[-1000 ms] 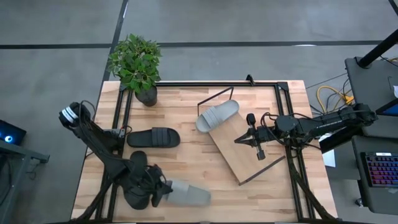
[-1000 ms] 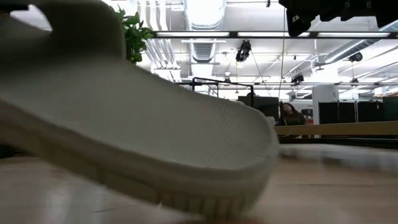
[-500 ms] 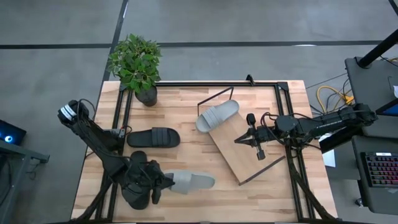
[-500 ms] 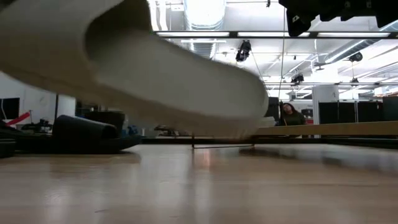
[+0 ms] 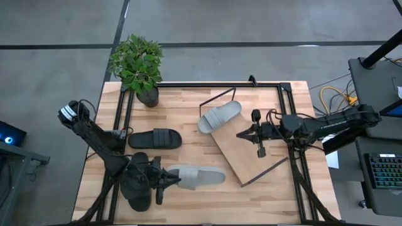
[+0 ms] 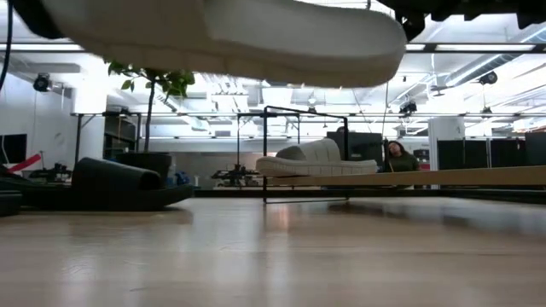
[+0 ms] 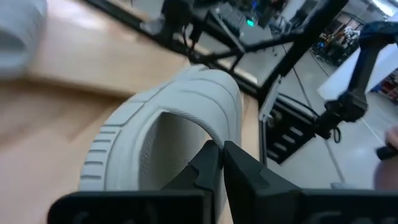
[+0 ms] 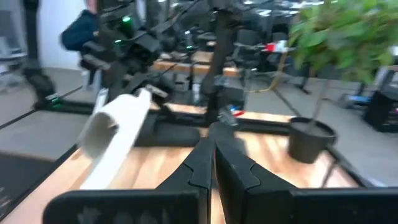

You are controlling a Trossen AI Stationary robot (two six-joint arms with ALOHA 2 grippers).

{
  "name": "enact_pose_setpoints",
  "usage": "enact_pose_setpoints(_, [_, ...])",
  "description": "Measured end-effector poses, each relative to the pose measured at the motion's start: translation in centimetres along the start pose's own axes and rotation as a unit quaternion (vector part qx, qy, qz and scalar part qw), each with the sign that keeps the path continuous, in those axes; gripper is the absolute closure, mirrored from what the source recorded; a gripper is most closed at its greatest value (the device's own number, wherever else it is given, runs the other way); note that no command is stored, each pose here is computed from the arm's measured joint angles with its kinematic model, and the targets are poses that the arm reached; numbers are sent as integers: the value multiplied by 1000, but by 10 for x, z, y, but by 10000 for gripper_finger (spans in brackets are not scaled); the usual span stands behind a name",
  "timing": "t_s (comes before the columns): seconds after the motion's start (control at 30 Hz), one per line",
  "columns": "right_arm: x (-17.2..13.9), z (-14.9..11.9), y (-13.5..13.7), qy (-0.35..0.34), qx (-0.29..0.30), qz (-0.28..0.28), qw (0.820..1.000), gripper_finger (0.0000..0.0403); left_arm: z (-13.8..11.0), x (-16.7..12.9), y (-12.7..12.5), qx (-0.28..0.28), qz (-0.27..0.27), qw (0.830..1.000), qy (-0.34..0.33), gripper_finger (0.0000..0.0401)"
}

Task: Pick and place slides into the shelf
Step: Put the gray slide on the shelf

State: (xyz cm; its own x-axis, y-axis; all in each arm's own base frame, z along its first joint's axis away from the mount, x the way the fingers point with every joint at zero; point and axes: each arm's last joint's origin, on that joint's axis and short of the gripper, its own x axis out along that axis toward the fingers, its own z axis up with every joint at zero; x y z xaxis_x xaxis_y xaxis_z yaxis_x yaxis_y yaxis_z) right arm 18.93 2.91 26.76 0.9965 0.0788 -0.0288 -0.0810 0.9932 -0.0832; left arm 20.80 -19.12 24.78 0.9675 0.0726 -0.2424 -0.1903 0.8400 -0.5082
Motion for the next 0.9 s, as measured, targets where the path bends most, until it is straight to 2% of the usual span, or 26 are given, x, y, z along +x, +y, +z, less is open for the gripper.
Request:
enact_pose_setpoints(0.13, [0,5,-1,-6,-3,-3,1000,394,7,6,2,28,10,999,-23,401])
enact_pose_setpoints(0.3, [0,6,-1,-3,29,-2,1000,394,17,15,7,55,24,997,-45,401])
enact_pose_setpoints(0.47, [0,4,0,9,36,0,999,393,27,19,9,84,29,994,-63,401])
enact_pose_setpoints(0.63, [-2,6,1,-1,11,29,1000,361,37,19,8,91,25,992,-85,401])
enact_pose_setpoints(0.73, [-1,8,4,-9,-34,51,998,329,43,20,9,78,23,992,-98,401])
enact_pose_setpoints(0.8, [0,13,9,-21,-89,62,994,307,47,19,10,73,24,992,-102,401])
enact_pose_setpoints(0.9, [3,21,19,-43,-185,79,979,280,52,17,12,64,25,992,-109,401])
